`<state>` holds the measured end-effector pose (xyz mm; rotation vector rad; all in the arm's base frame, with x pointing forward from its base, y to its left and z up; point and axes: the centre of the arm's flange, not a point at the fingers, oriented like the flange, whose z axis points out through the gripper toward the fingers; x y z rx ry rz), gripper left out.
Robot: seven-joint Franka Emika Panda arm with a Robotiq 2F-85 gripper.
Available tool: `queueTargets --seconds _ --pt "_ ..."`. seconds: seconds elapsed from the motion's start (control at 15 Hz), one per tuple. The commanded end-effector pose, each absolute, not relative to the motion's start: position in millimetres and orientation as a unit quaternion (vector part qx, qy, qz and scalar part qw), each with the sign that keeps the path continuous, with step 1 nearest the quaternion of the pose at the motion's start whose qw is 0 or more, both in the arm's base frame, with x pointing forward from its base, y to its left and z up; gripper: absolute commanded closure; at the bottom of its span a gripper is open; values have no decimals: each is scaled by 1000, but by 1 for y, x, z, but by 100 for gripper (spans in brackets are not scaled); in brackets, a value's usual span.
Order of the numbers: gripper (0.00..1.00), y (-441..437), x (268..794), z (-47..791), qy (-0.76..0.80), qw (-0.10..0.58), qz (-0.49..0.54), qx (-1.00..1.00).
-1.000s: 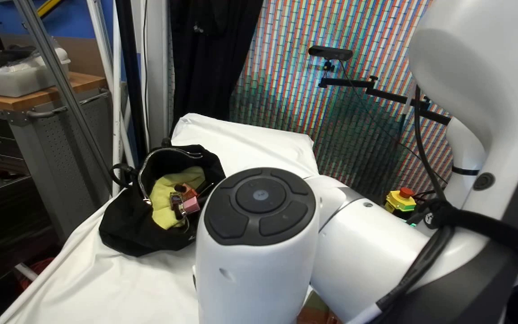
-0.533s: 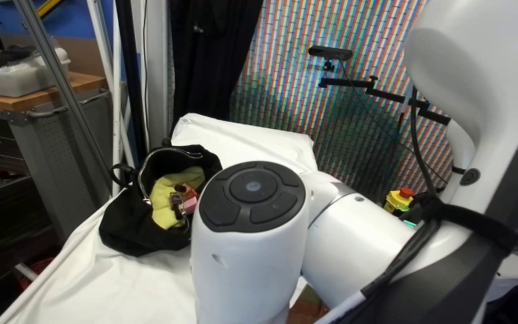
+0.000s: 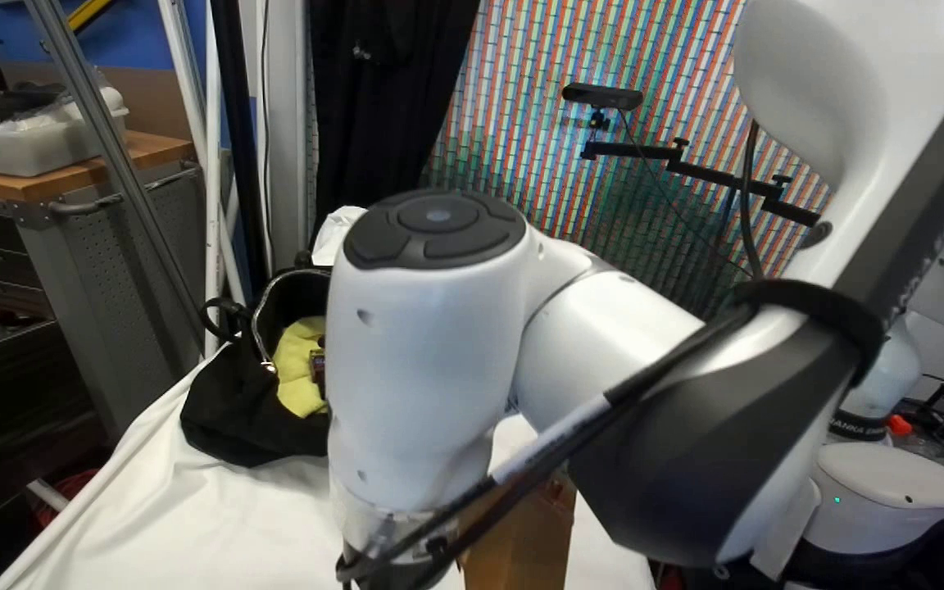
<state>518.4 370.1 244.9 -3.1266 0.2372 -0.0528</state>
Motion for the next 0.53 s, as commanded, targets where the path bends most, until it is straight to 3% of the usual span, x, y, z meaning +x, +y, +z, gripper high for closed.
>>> queueTargets --seconds 0.0,0.47 --pt "85 333 535 289 79 2 -46 -996" --pt "85 251 597 340 102 -3 -87 -991"
